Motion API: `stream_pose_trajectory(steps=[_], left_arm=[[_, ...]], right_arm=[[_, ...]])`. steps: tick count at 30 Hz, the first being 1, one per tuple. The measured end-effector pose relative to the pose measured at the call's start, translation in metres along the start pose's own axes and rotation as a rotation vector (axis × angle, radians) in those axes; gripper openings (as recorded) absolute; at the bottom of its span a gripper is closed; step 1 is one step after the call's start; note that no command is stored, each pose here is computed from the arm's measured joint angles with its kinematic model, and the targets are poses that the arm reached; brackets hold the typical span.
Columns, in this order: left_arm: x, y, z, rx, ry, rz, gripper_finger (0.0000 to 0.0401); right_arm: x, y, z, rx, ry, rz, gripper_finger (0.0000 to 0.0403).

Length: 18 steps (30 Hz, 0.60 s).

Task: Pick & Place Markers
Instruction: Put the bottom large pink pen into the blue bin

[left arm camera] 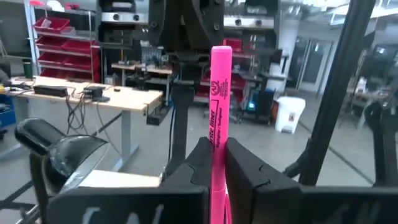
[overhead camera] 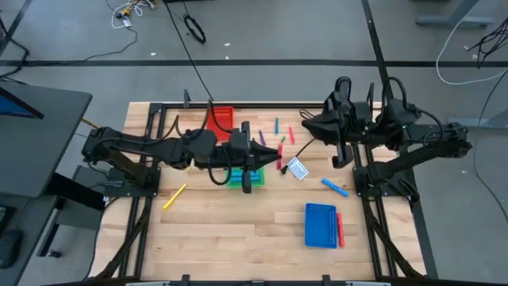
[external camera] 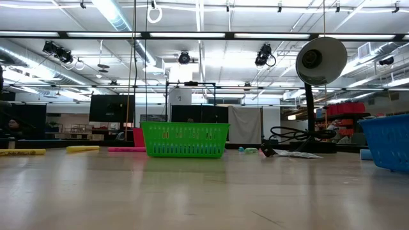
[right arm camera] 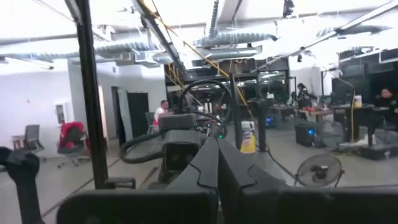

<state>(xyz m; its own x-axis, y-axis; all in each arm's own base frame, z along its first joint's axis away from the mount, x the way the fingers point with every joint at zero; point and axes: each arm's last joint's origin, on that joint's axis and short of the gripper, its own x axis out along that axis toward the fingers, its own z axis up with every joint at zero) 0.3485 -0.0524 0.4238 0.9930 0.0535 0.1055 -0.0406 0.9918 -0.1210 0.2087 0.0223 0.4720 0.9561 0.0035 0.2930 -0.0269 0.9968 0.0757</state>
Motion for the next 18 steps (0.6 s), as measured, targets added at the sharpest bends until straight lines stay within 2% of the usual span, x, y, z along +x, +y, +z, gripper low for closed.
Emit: stream_pose_trajectory(steps=[5, 8, 18], left_arm=[[-0.005, -0.003, 0.027, 0.054, -0.014, -0.002, 0.0023], [-0.008, -0.003, 0.036, 0.073, 0.034, 0.002, 0.0023], [-0.011, -0.003, 0.048, 0.095, 0.051, 0.020, 0.0023]], right_arm=[[0.019, 0.002, -0.002, -0.015, 0.072, -0.007, 0.0003], [0.031, 0.007, 0.001, -0.034, 0.121, 0.009, 0.0023], [0.043, 0.026, 0.013, -0.073, 0.145, 0.075, 0.0172]])
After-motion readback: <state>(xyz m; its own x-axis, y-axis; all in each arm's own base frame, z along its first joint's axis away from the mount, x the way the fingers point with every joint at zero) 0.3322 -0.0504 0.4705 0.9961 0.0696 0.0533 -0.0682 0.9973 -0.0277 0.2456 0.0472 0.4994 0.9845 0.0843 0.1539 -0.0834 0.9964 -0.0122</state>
